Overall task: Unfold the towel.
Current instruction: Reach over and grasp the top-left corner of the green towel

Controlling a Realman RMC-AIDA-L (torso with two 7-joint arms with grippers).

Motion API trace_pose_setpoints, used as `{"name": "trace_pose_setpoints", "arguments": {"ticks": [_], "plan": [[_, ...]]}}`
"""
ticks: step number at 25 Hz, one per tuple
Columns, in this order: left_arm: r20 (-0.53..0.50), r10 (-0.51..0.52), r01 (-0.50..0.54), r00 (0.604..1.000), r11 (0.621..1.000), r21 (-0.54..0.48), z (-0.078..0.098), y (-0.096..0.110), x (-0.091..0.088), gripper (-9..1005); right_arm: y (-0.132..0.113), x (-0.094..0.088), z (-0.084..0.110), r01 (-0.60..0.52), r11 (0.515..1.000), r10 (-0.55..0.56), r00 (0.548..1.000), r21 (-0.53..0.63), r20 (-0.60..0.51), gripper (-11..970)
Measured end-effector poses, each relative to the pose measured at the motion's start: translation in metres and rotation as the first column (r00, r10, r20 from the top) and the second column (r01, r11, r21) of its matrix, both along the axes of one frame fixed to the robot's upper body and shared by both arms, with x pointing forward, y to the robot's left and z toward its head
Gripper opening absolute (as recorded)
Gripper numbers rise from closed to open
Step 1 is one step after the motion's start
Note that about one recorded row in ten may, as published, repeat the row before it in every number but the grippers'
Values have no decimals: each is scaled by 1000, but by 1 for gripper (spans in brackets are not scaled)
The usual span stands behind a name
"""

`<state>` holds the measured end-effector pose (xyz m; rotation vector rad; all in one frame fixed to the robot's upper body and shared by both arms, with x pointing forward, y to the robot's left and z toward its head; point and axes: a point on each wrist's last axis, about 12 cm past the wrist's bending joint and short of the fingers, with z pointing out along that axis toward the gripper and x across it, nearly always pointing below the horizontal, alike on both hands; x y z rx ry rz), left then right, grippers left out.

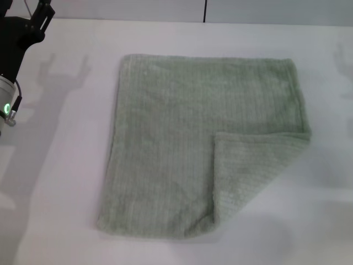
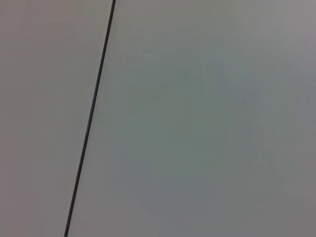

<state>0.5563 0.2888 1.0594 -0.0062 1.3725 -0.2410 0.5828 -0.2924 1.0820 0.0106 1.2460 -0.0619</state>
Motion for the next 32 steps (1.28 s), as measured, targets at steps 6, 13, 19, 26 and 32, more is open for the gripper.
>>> {"name": "trace_pose_setpoints", "arguments": {"ticks": [6,13,19,26,32], "plan": [[6,2,-2,1000,1000,-7,1,2,0,840,3,2,2,-7,1000,7,1000,-5,7,752],[9,11,-11,1000,1000,-2,0,4,-2,833,8,5,7,-18,1000,18,999,3,31,751],[5,13,-13,1000,1000,-10,-1,4,-4,826,13,7,8,-42,999,42,999,-8,30,751],[-5,26,-26,1000,1000,-5,-4,6,-7,819,16,4,4,-69,997,70,997,-32,15,752],[-27,-25,25,999,1000,-2,-8,-3,-9,608,16,3,3,-70,997,71,997,-36,10,752]]}}
